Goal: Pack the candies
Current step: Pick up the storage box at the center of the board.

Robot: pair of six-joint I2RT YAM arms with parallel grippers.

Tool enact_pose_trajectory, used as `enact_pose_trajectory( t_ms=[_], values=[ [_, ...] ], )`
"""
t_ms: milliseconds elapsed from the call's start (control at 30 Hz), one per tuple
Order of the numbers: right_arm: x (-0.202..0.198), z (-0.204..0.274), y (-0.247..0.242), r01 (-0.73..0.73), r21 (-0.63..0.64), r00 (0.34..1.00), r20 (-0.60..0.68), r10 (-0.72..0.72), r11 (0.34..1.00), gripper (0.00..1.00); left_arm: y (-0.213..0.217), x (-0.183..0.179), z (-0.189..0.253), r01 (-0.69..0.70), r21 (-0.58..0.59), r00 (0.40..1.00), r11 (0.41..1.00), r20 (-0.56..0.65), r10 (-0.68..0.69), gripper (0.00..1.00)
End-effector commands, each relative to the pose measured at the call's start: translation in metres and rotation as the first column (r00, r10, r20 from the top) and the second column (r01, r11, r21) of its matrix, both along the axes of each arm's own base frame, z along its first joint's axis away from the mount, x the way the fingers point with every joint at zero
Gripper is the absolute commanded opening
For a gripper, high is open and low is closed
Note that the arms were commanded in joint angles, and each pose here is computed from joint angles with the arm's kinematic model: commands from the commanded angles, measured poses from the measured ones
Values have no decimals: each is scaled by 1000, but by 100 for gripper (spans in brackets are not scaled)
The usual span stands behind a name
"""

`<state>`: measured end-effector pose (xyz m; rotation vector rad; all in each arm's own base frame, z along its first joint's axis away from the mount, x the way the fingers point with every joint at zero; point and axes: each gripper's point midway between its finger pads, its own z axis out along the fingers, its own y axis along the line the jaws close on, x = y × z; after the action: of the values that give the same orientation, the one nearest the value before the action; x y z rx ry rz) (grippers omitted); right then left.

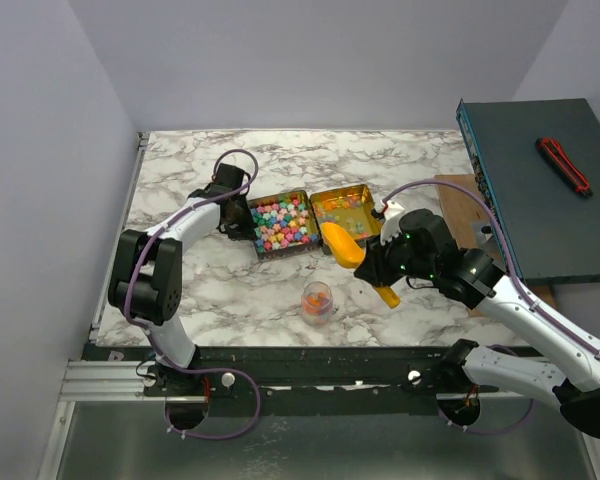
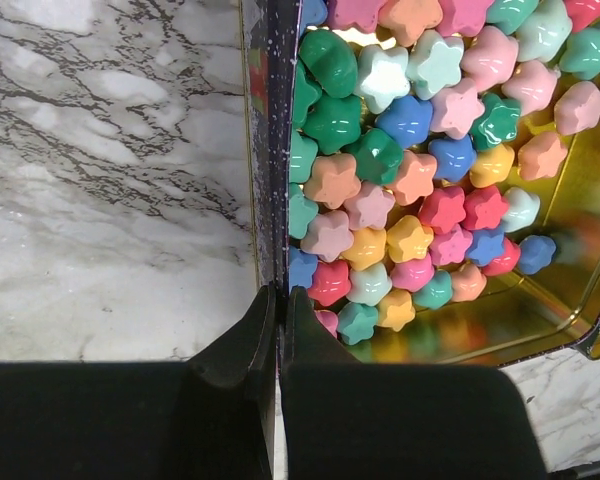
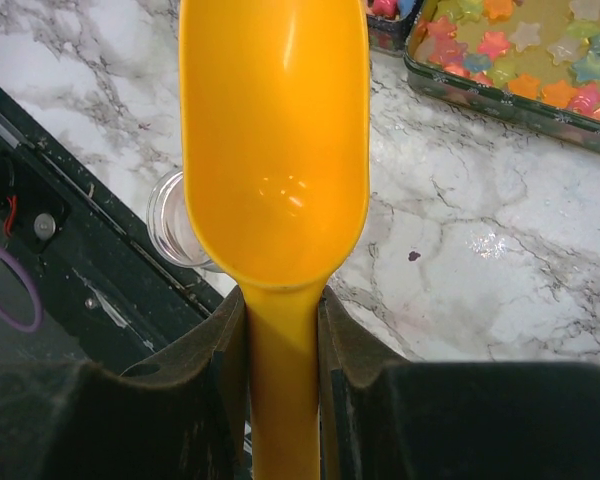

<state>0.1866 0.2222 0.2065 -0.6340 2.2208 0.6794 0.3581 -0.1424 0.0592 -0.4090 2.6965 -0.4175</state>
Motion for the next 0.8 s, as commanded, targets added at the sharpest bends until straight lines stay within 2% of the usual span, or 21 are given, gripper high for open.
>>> enact_pose_trajectory(
  t_ms=[0,267,767],
  values=[
    [4,11,-2,30,6,999,12,-30,1000,0,-20,-10,-11,41,-108,999,993,-6,-42,0],
    [5,13,-1,31,1,1000,5,-31,1000,1,-35,-28,-8,99,-246,995,964,48,-90,0],
    [3,17,-1,44,11,999,-16,-44,999,1,-36,-49,-3,83,-467,992,880,124,-28,0]
  ],
)
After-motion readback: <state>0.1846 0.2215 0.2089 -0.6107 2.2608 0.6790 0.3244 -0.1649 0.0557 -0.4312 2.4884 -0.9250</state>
